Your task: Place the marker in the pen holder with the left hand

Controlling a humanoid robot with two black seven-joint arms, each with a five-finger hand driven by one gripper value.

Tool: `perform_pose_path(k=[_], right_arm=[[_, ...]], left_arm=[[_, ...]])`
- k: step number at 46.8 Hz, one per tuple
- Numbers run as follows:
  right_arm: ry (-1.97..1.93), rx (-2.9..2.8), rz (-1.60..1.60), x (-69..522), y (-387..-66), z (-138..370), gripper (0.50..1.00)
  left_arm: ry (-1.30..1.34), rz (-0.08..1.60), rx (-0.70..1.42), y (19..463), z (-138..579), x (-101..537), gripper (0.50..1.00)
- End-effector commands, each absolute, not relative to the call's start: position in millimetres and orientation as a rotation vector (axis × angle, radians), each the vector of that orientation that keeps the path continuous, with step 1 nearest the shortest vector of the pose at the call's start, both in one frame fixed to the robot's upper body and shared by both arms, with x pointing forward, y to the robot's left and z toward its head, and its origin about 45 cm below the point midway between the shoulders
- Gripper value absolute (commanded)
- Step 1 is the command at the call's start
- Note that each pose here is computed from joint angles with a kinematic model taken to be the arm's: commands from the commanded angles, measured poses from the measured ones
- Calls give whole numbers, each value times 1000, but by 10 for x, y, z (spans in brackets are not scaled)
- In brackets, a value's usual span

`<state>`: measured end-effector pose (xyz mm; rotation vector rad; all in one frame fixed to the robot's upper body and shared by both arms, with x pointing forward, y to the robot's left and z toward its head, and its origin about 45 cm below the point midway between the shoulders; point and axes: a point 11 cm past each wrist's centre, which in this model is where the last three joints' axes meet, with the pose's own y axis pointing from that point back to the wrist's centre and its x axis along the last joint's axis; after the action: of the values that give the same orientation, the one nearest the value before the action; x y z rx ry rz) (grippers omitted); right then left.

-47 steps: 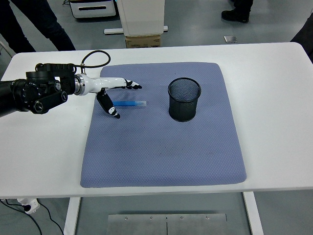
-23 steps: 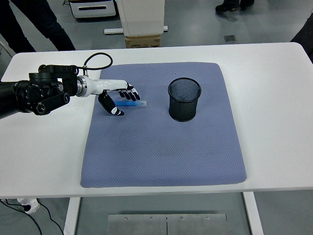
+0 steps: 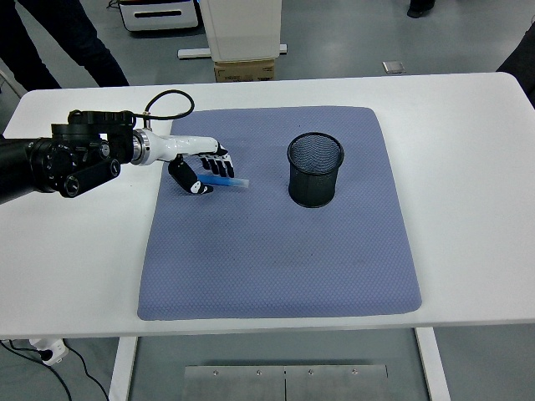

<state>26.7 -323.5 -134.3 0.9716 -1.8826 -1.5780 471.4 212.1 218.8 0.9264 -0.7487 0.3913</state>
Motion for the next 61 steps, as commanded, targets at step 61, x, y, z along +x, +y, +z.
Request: perform_pose_path(k=[61], right_arm=[[-1883, 972, -1578, 268, -3235, -1343, 1000]], left_arm=[[-760, 389, 915, 2114, 2179, 4715, 500]])
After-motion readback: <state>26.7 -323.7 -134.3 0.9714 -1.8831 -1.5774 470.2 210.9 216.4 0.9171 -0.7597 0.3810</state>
